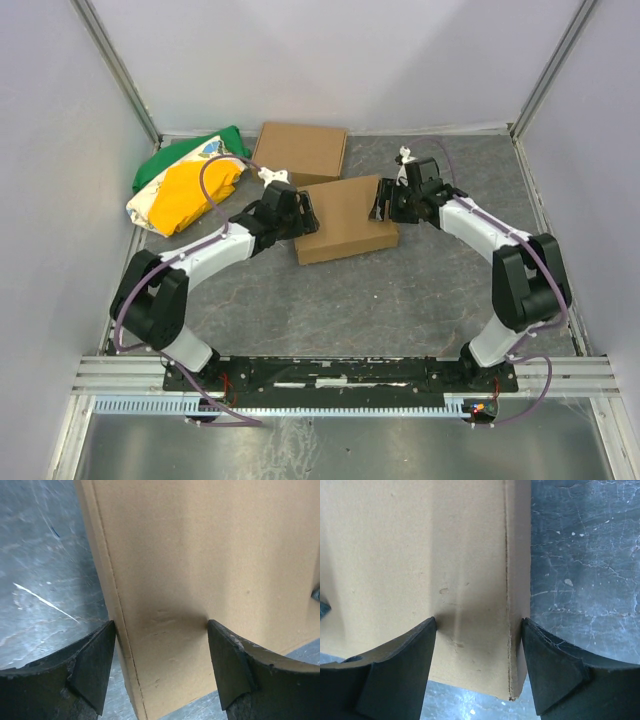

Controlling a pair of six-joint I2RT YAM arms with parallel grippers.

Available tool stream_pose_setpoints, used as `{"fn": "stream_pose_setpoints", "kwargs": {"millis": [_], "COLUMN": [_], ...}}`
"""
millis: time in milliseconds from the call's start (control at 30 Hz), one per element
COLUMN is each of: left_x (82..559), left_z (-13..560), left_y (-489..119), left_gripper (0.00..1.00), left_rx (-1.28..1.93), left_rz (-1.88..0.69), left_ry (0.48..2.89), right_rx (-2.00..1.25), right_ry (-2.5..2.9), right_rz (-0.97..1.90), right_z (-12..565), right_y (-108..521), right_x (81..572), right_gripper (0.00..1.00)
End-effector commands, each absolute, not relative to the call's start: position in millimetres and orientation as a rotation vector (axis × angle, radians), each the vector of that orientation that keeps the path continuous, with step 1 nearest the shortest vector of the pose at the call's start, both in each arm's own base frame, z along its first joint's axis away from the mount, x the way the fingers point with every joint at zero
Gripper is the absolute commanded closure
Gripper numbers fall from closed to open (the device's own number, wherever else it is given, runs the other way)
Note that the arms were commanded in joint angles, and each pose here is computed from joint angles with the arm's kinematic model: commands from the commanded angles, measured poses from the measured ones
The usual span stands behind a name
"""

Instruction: Fold the paper box

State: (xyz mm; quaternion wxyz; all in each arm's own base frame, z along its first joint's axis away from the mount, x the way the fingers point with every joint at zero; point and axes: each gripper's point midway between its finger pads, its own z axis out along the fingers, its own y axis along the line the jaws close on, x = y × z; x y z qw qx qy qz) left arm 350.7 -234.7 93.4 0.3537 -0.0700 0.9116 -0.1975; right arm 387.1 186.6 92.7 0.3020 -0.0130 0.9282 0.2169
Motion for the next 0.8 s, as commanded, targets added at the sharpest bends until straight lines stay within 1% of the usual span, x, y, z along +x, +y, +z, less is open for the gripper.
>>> {"fn": "stream_pose_setpoints", "kwargs": {"millis": [0,167,300,467,600,633,767], "left_x": [371.1,390.4,422.2,484.8,539.6,553.6,603.8], "left_z": [190.7,229.7,246.5,254.3,249.5,245.1,232.7], "left_y": [-263.5,-259.6,-264.6,-247.8,-218.5,-207.9,-178.6], "left_gripper": [0.22,0.22,0.21,0.20,0.21,0.21,0.21], "left_rx": [-0.067,-0.051,-0.005,-0.053,-0.148,-0.183,-0.306], "left_rz": [-0.652,-0.600,-0.522,-0.471,-0.462,-0.458,-0.520], "left_ry": [2.141,2.066,2.100,2.131,2.130,2.130,2.078], "right_rx": [-0.170,-0.164,-0.180,-0.185,-0.181,-0.183,-0.154], "right_ry": [2.333,2.293,2.277,2.259,2.242,2.204,2.147], "right_rz": [0.706,0.715,0.719,0.723,0.745,0.775,0.807], "right_z": [158.7,183.6,198.4,210.3,216.0,227.4,215.8], "right_y": [231.5,245.0,261.1,280.6,302.0,310.8,331.3], "right_x": [373.1,392.8,420.7,462.5,502.9,516.6,558.3], "right_gripper": [0.25,0.25,0.24,0.24,0.24,0.24,0.22]}}
